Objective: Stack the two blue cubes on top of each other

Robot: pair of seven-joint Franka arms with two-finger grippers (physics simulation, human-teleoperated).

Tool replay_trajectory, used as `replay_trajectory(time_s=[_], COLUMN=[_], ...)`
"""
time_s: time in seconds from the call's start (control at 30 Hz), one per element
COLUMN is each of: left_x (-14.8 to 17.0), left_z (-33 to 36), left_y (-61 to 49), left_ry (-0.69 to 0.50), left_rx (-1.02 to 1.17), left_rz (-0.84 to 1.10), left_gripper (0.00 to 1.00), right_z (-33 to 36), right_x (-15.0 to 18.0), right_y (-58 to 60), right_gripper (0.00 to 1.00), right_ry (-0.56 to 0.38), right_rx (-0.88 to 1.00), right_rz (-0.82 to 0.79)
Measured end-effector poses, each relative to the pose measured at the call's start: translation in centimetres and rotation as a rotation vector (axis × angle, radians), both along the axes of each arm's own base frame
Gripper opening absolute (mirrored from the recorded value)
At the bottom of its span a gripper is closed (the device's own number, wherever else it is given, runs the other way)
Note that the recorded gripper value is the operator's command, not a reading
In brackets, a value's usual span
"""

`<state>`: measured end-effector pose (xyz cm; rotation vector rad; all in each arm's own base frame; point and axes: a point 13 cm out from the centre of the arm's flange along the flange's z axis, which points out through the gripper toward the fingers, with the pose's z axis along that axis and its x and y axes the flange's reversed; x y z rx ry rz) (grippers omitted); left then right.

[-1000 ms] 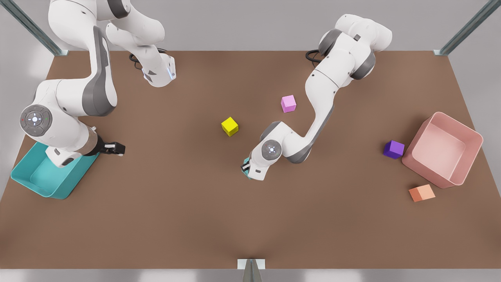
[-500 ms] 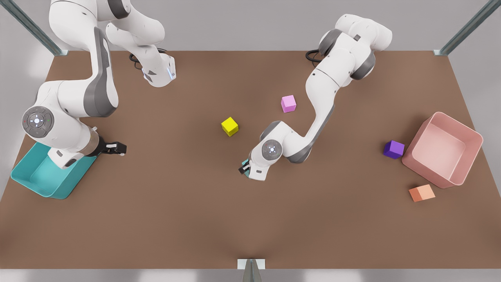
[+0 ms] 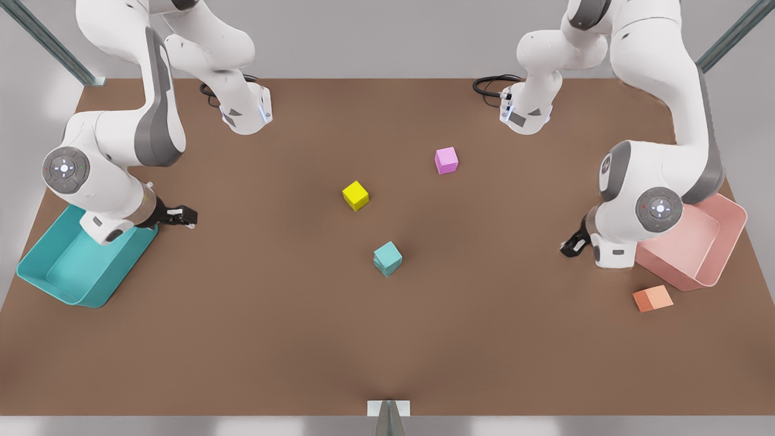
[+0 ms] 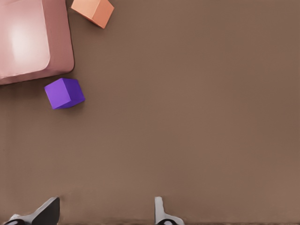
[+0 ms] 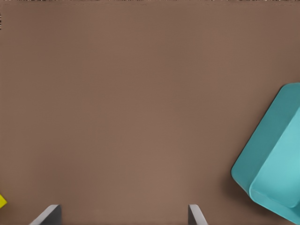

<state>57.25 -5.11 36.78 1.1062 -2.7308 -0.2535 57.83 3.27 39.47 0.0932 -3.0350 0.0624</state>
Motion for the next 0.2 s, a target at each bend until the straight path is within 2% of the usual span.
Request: replay_trajectory(time_s=[0.07,0.2], left_x=[-1.3,-2.8], left_z=[3.8,5.9], left_y=[1.8,1.3], left_ry=[0.0,0.045], left_rx=[-0.046,-0.12], left_rz=[-0.058,-0.24], left_gripper=[1.0,1.0], right_z=[0.1,0.1], right_x=[0.2,0.5], right_y=[0.1,0.1], right_gripper=[1.0,1.0], right_ry=[-0.01,-0.022], right_rx=[0.001,0.002], right_rz=[0.002,0.005])
